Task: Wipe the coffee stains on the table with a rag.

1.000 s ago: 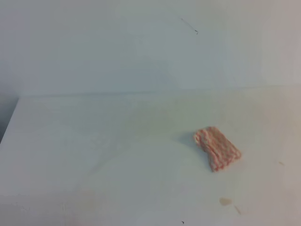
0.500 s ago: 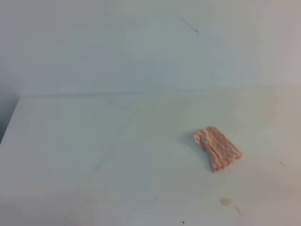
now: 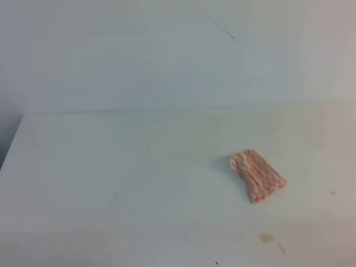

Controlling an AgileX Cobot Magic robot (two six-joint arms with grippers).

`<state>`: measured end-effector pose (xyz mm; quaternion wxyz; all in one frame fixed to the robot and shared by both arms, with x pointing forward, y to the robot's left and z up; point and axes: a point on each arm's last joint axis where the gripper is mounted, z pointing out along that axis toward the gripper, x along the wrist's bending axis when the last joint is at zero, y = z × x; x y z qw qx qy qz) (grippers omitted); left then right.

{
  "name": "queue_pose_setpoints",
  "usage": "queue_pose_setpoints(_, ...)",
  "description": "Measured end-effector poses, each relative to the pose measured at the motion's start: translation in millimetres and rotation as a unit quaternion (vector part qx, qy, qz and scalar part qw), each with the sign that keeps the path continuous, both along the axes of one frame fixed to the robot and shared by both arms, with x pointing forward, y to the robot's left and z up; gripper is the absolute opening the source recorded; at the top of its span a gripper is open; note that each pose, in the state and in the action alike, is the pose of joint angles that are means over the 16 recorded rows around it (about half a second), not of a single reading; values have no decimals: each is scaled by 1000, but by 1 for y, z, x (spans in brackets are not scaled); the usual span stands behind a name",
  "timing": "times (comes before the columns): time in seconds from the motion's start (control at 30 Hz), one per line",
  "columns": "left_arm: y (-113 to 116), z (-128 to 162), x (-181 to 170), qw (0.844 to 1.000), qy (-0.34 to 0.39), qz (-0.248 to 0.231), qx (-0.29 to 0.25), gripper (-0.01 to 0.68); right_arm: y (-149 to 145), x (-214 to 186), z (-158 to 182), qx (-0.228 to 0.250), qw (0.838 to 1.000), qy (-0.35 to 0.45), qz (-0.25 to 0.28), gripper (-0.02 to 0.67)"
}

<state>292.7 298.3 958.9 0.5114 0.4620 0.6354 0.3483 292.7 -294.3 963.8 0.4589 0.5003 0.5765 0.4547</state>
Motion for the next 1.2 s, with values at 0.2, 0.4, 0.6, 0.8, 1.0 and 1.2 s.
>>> queue_pose_setpoints(0.2, 0, 0, 0, 1000, 0, 0, 0, 1, -1, 0, -2, 1, 1000, 13, -5, -2)
queue_pose_setpoints(0.4, 0, 0, 0, 1000, 0, 0, 0, 1, -1, 0, -3, 1, 1000, 16, -12, -2)
queue_pose_setpoints(0.6, 0, 0, 0, 1000, 0, 0, 0, 1, -2, 0, -3, 4, 1000, 17, -16, -2)
queue_pose_setpoints(0.8, 0, 0, 0, 1000, 0, 0, 0, 1, -2, 0, -3, 7, 1000, 17, -17, -2)
queue_pose_setpoints(1.0, 0, 0, 0, 1000, 0, 0, 0, 1, -2, 0, -3, 9, 1000, 17, -17, -2)
queue_pose_setpoints(1.2, 0, 0, 0, 1000, 0, 0, 0, 1, -2, 0, -3, 9, 1000, 17, -17, -2)
